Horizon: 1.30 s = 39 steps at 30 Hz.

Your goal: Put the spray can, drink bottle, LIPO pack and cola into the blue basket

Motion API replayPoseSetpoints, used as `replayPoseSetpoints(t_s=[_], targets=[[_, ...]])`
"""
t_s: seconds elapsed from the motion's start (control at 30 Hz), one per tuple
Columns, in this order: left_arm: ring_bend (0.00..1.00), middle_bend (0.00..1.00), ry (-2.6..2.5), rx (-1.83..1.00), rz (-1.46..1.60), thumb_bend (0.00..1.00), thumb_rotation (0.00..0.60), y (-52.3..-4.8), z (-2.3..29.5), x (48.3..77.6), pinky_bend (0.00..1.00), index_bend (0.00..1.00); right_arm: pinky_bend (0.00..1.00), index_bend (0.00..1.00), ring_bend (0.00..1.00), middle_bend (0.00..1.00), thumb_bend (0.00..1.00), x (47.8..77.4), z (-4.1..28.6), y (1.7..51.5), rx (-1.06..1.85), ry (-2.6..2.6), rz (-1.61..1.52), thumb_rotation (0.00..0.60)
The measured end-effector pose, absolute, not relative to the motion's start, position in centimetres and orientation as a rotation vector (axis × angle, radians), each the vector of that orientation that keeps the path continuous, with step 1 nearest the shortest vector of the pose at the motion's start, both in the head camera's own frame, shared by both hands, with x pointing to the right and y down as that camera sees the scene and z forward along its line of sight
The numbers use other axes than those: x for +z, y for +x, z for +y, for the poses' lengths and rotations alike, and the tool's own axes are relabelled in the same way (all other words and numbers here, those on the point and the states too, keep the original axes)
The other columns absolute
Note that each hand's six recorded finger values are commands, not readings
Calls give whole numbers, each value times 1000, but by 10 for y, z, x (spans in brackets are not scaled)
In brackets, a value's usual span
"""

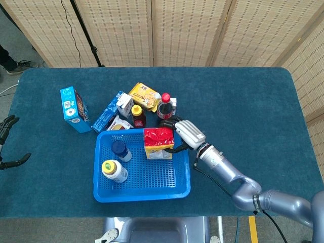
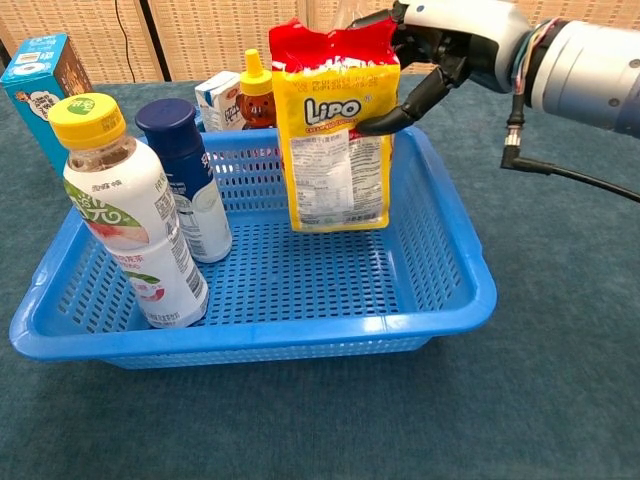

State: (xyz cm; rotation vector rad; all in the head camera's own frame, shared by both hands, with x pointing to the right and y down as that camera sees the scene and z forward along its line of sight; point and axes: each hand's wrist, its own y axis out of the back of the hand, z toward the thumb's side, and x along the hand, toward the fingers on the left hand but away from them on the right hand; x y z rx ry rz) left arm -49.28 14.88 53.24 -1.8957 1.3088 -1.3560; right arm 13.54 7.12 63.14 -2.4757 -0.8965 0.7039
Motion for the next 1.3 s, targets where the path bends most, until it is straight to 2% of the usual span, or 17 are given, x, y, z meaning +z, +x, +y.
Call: replayPoseSetpoints(t_s=[0.1,0.2,0.4,0.57,0.7,0.8,1.1,1.3], targets=[[0,0,-1899,-1352,1301,236,600,-491,149,533,0,0,0,19,0,0,174,627,70,143,692,-2434,-913,600],[0,0,-1900,-1350,1295,236,600,-490,150,533,0,0,0,0,0,0,87,621,70,151,682,-2393,-953,600],[0,0,-1899,-1348,1298,236,600,-490,151,532,0,0,0,0,0,0,72,598,64,167,627,-2331,-1079,600],[0,0,-1901,-1347,1297,235,600,-490,151,532,0,0,0,0,0,0,66,568,42,197,598,-2227,-1233,600],[0,0,-1904,-1342,1292,236,600,-489,151,532,0,0,0,0,0,0,52,563,25,219,633,-2202,-1342,600],[0,0,-1896,-1344,1295,236,600,-490,151,531,0,0,0,0,0,0,4,572,15,232,706,-2228,-1372,600],[0,0,-1859,-1348,1295,236,600,-487,153,529,0,0,0,0,0,0,0,630,0,255,979,-2433,-1368,600],[0,0,-1841,-1368,1294,236,600,-488,152,531,0,0,0,0,0,0,0,670,-9,238,1055,-2487,-1332,600]])
